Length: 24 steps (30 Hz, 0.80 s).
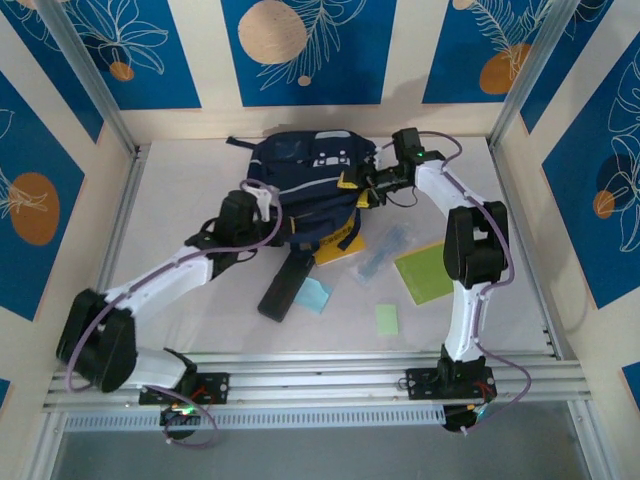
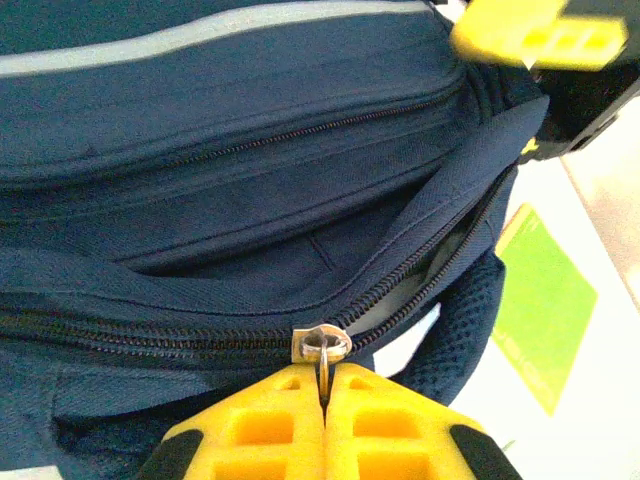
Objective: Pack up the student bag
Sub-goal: Unzip the student bag at the top-left of the table.
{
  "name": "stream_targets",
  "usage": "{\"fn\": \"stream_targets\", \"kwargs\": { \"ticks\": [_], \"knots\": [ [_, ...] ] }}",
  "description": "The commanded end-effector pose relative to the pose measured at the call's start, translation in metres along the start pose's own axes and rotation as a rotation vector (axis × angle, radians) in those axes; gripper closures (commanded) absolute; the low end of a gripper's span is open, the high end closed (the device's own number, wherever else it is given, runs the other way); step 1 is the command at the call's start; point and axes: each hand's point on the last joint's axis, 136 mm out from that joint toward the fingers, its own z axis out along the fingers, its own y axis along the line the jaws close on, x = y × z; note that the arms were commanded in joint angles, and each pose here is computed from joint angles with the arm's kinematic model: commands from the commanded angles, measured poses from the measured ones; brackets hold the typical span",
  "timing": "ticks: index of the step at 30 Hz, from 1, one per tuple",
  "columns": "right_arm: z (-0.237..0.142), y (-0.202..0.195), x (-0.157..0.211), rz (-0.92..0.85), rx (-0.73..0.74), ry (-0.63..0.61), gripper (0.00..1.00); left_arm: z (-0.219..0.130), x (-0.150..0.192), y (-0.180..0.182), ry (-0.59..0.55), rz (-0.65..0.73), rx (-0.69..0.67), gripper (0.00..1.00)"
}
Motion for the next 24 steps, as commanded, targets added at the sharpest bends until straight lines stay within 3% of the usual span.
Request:
{"fn": "stream_targets", "kwargs": {
  "ticks": [1,7,13,20,24],
  "knots": [
    [-0.033,0.001,-0.004,0.050,0.122,-0.187,0.03,0.010,-0.047,-0.047,-0.126,0.013,0.153,1.00],
    [-0.069,-0.032,0.067,0.153,0.224,-0.317,0.01,0.029,-0.055,-0.081,-0.150,0.024,0.240,1.00],
    [-0.057,-0.043,0.114,0.329,0.091,-0.431,0.01,0.039,-0.048,-0.116,-0.143,-0.015,0.349,1.00],
    [-0.037,-0.042,0.094,0.321,0.021,-0.587,0.02,0.034,-0.037,-0.135,-0.117,-0.032,0.412,1.00],
    [-0.020,-0.034,0.072,0.278,-0.029,-0.628,0.19,0.030,-0.026,-0.129,-0.092,-0.032,0.395,1.00]
  ]
}}
